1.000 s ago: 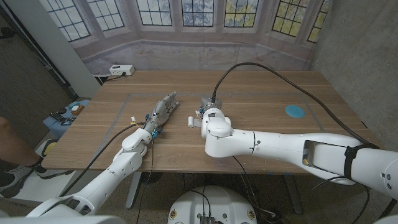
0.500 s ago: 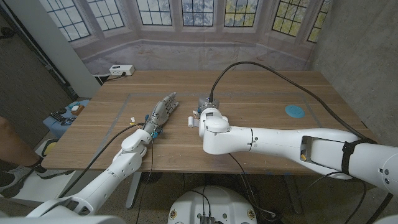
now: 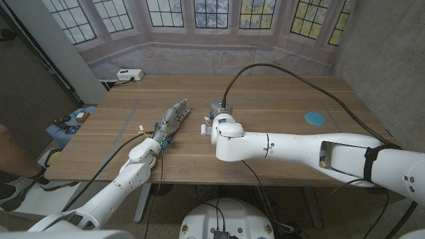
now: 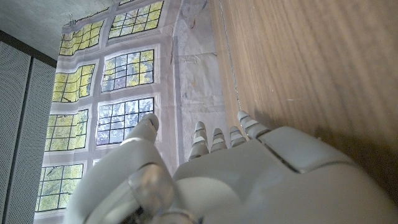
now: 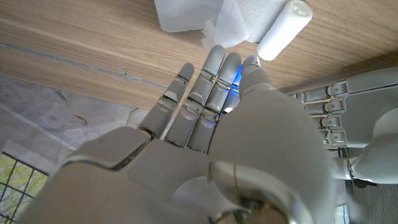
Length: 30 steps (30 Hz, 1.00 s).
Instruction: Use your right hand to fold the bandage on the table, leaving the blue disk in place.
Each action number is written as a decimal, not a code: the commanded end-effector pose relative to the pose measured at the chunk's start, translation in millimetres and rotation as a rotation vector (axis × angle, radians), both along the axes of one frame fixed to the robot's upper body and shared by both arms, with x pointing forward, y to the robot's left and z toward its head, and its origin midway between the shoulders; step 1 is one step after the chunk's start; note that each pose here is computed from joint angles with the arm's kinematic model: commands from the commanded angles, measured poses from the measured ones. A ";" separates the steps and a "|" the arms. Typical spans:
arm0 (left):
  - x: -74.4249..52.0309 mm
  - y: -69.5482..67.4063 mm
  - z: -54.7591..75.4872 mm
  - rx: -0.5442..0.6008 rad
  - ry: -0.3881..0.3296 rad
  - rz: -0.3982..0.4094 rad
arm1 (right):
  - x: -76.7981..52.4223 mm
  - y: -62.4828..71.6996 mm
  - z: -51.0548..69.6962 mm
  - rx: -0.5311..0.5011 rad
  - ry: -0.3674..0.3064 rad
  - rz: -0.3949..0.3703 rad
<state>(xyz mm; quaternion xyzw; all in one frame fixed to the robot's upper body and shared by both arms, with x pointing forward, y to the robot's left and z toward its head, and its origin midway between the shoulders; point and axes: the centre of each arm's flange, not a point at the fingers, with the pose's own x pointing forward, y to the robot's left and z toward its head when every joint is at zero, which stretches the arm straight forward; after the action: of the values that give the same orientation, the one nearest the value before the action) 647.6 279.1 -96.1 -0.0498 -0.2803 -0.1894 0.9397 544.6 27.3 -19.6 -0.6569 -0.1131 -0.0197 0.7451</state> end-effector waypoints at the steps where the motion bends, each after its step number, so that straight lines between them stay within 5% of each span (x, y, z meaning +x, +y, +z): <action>1: 0.1 -1.6 1.3 0.015 0.002 -0.006 | -4.9 -15.0 -1.3 0.008 -0.018 -0.008; 14: 0.8 -3.7 5.1 0.030 0.002 -0.012 | -10.7 -27.5 -17.4 -0.033 -0.095 -0.032; 30: -4.7 0.5 22.6 0.054 -0.024 0.001 | -9.8 -30.7 -29.4 -0.032 -0.115 -0.045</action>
<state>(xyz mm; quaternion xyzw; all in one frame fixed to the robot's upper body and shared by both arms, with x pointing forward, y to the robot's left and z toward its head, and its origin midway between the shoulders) 646.3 277.0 -85.5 -0.0323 -0.2799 -0.1991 0.9386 534.7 -0.1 -42.2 -0.6676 -0.1362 -0.0624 0.7293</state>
